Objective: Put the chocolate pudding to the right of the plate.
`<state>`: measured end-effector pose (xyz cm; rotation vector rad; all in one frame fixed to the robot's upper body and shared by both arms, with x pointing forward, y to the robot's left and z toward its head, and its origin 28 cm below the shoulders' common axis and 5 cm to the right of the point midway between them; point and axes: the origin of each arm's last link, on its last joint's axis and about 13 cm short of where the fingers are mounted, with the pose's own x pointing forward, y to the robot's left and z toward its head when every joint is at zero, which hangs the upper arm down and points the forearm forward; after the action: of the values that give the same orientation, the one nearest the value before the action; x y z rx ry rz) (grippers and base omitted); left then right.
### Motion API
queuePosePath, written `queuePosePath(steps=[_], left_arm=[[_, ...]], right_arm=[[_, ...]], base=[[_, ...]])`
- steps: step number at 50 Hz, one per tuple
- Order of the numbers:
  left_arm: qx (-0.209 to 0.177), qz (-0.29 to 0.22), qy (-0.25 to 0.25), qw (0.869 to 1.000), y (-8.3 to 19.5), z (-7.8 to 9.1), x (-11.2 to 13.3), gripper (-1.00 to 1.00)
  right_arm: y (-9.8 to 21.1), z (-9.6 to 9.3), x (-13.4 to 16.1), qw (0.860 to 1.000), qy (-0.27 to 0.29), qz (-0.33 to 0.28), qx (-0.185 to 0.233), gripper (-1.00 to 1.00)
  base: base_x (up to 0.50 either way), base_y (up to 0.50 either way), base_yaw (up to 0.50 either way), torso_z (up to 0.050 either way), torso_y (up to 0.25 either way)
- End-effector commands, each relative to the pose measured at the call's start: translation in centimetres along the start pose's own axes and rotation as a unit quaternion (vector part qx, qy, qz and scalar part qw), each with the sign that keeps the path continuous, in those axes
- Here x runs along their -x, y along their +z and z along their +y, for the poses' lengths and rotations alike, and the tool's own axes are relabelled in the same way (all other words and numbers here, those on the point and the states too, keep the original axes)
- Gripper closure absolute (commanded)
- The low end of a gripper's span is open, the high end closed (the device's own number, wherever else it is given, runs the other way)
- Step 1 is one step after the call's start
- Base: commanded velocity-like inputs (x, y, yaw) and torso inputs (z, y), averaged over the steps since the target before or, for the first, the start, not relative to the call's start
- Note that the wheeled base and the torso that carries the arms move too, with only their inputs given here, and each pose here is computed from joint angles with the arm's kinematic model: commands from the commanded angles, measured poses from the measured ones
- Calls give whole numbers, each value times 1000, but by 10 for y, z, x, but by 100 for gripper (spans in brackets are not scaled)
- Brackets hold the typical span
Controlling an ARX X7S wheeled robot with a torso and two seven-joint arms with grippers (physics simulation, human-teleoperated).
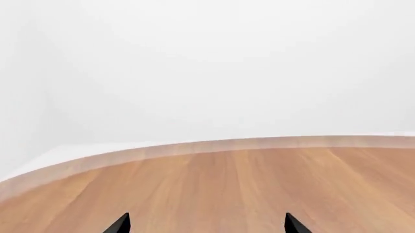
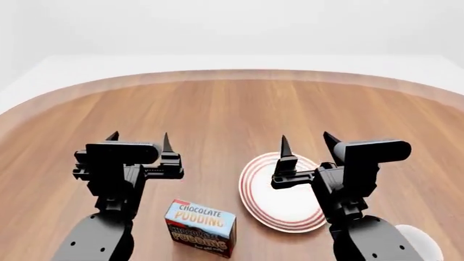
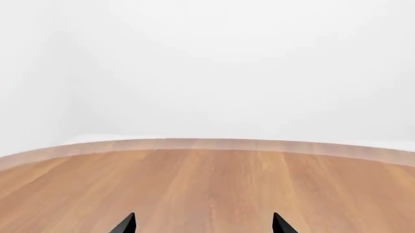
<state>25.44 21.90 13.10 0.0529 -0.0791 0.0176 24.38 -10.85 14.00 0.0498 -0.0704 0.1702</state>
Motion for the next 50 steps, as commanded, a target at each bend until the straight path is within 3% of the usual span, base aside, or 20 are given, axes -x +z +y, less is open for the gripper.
queuePosePath(steps=[1,12,15,23,32,35,38,39,40,43,47,50], left_arm=[[1,1,3,1000,-1,1,0,-100],[2,2,4,1000,-3,2,0,-100],[1,3,4,1000,-3,2,0,-100],[1,4,4,1000,-5,1,0,-100],[3,4,3,1000,-5,1,0,-100],[2,5,3,1000,-6,1,0,-100],[2,6,3,1000,-7,1,-1,-100],[2,6,2,1000,-7,1,-1,-100],[1,7,3,1000,-7,1,-1,-100],[1,7,5,1000,-7,2,-2,-100],[2,5,8,1000,-7,3,-3,-100],[1,5,7,1000,-8,3,-3,-100]], right_arm=[[-2,-1,-1,1000,-7,4,1,-100],[-2,0,-2,1000,-5,14,1,-100],[-4,0,-1,1000,24,10,-10,-100],[-5,0,-2,1000,14,11,-6,-100],[-5,-2,-3,1000,-6,22,1,-100],[-4,-2,-3,999,-16,45,12,-100],[-1,0,2,997,18,65,31,-100],[1,2,6,995,48,78,49,-100],[2,2,8,994,45,73,70,-100],[7,3,14,993,60,82,67,-100],[26,0,23,987,72,106,96,-100],[39,-1,29,986,77,124,85,-100]], base=[[375,0,0,0,0],[34,0,0,0,1],[436,0,0,0,0],[500,0,0,0,0],[0,0,0,0,1],[0,0,0,0,0],[0,0,0,0,0],[0,0,0,0,0],[0,0,0,0,0],[0,0,0,0,0],[0,0,0,0,0],[0,0,0,0,0]])
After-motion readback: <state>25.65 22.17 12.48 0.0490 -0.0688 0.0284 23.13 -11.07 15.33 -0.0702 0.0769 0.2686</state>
